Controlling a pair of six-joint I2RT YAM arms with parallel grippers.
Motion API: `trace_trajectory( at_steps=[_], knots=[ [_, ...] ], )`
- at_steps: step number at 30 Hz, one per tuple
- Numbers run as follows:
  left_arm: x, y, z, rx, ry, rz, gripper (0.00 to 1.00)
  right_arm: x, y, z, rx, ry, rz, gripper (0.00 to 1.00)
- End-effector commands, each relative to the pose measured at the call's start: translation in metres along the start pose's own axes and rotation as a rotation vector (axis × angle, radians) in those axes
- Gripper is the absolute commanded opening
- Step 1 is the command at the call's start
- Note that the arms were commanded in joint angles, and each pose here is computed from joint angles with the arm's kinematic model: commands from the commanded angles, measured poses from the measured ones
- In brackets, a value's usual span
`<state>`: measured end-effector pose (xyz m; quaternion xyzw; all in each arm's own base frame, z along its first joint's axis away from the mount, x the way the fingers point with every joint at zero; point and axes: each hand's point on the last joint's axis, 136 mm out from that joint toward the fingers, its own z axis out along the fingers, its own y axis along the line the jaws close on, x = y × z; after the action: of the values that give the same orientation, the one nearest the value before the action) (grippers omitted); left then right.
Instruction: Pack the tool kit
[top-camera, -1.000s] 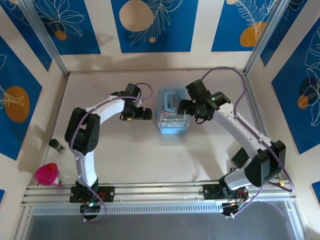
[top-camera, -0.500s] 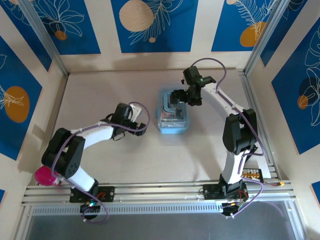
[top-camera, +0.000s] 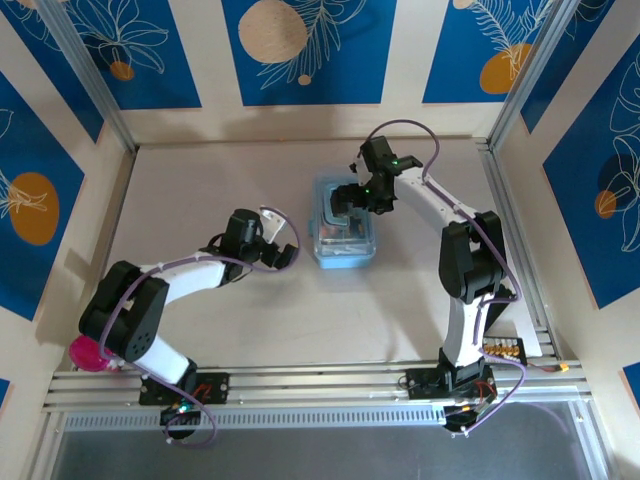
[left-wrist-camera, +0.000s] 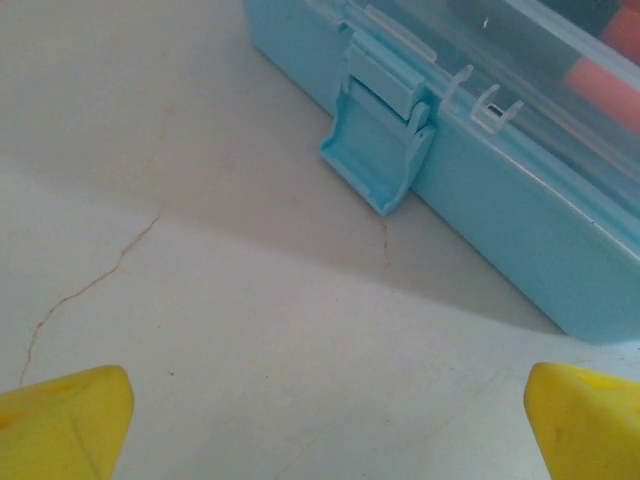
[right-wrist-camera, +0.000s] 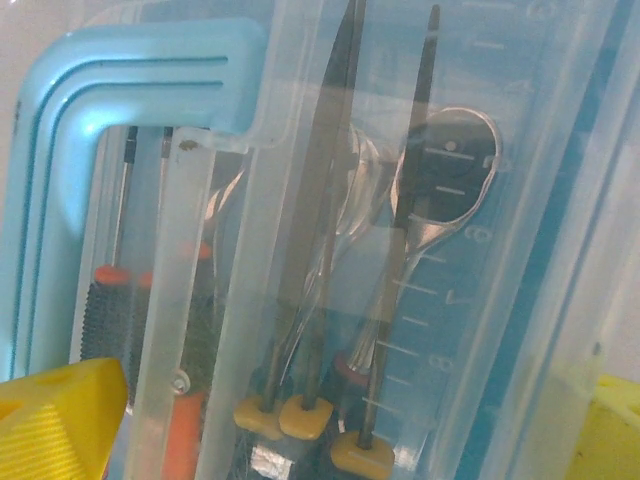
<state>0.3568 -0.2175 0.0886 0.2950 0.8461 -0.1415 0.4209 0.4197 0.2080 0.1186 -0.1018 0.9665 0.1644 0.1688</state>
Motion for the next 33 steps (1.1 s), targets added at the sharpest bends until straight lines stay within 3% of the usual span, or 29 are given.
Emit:
trace_trajectory(
  at_steps=[1,8,17,23,33],
  knots=[
    [0.009,-0.012,0.003,0.05,0.003,0.027,1.0,0.049,0.024,0.02,-0.086,0.159,-0.053,1.0],
    [0.039,-0.018,0.01,0.052,0.037,0.009,1.0,0.085,0.039,0.014,-0.136,0.216,-0.133,0.99],
    [0.047,-0.02,0.022,0.023,0.026,0.017,1.0,0.108,0.059,0.004,-0.188,0.254,-0.222,0.99],
    [0.06,-0.003,0.032,-0.09,0.057,-0.003,1.0,0.11,0.06,0.001,-0.175,0.262,-0.237,0.98],
    [0.052,0.029,0.023,-0.282,0.009,-0.058,1.0,0.11,0.056,-0.003,-0.165,0.265,-0.241,0.98]
  ],
)
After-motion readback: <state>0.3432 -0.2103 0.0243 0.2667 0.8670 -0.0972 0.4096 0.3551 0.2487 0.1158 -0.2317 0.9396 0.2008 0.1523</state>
